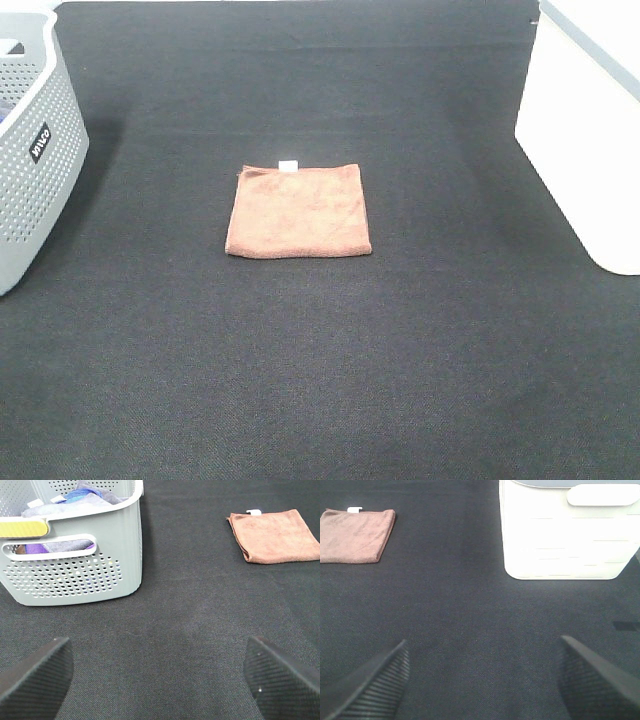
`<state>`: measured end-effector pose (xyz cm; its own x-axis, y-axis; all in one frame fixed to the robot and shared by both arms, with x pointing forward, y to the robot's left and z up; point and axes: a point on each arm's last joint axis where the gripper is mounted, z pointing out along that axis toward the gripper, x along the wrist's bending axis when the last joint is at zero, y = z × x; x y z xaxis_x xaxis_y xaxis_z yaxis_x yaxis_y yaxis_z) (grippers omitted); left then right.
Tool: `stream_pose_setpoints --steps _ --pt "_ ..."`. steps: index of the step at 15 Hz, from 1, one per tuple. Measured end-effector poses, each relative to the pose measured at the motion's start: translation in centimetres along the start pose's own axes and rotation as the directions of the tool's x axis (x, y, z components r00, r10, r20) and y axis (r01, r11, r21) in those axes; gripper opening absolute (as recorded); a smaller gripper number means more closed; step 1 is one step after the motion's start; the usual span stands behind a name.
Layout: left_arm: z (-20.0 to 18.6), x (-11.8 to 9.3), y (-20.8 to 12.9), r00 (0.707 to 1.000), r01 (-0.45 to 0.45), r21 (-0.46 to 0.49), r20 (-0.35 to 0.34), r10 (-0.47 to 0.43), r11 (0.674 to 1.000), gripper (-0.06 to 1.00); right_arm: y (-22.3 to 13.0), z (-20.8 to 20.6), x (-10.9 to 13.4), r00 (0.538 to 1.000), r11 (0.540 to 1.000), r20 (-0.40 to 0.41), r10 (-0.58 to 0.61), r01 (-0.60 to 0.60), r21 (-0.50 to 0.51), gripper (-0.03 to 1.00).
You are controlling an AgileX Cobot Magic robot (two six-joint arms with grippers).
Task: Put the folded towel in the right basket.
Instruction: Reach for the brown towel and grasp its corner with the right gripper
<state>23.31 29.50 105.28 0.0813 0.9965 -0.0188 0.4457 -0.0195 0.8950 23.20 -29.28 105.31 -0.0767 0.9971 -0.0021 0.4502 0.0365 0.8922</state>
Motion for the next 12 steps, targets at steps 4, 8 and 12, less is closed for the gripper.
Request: stream_pose_setpoints --steps 4,8,12 --pt "0.00 0.00 0.00 1.000 0.000 0.000 0.000 0.000 1.000 0.88 0.00 0.00 0.00 1.000 1.000 0.000 0.000 0.000 0.000 0.75" --pt "0.00 0.00 0.00 1.000 0.000 0.000 0.000 0.000 1.000 0.88 0.00 0.00 0.00 1.000 1.000 0.000 0.000 0.000 0.000 0.75" --pt "0.00 0.00 0.00 1.000 0.000 0.000 0.000 0.000 1.000 0.88 0.09 0.00 0.02 1.000 1.000 -0.002 0.002 -0.002 -0.005 0.75"
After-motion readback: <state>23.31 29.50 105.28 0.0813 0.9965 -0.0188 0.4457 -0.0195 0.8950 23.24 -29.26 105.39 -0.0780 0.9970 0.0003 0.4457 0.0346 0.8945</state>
